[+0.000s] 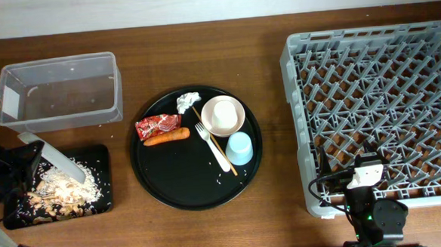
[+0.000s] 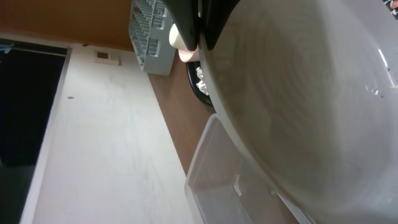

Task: Sort waste into correct bins and load items into the dishwasher rack
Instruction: 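Tilt the plate to dump the rice onto the black tray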

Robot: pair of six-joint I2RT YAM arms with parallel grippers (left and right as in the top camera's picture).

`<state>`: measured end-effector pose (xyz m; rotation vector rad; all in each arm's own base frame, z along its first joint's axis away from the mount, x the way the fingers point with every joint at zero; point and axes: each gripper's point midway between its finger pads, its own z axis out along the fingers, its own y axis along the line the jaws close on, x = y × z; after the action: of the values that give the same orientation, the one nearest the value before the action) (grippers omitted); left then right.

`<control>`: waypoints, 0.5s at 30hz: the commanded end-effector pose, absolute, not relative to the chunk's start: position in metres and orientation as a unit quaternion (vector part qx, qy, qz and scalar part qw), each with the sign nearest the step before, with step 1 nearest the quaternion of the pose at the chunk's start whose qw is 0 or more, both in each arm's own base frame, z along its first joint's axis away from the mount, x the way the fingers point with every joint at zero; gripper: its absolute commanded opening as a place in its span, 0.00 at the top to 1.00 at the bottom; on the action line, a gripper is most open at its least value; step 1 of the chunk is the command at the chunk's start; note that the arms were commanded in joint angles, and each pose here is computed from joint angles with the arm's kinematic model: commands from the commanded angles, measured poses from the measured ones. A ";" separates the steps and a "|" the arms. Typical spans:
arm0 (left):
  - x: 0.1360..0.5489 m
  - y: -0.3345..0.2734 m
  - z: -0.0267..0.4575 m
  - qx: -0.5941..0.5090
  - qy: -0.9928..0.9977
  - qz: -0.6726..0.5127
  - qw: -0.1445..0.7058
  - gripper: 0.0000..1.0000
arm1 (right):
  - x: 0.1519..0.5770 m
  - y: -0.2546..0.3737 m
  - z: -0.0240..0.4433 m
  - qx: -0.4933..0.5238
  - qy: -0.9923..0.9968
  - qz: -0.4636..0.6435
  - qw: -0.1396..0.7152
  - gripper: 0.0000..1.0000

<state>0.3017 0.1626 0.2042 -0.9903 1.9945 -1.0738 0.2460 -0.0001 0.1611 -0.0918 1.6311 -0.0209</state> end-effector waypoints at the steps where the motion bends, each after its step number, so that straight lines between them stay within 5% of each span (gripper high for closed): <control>1: 0.302 0.164 0.211 -0.367 0.753 -0.426 0.343 0.99 | 0.246 0.000 0.159 -0.040 0.728 -0.009 0.684 0.01; 3: 0.305 0.153 0.235 -0.309 0.733 -0.473 0.379 0.99 | 0.246 0.000 0.159 -0.040 0.728 -0.009 0.684 0.01; 6: 0.301 0.171 0.204 -0.413 0.744 -0.416 0.322 0.99 | 0.246 0.000 0.159 -0.040 0.728 -0.009 0.684 0.01; 15: 0.300 0.164 0.211 -0.395 0.739 -0.438 0.327 1.00 | 0.246 0.000 0.159 -0.040 0.729 -0.009 0.684 0.01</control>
<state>0.2975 0.1672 0.1999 -1.0827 1.9808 -1.0853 0.2460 -0.0001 0.1611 -0.0921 1.6311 -0.0212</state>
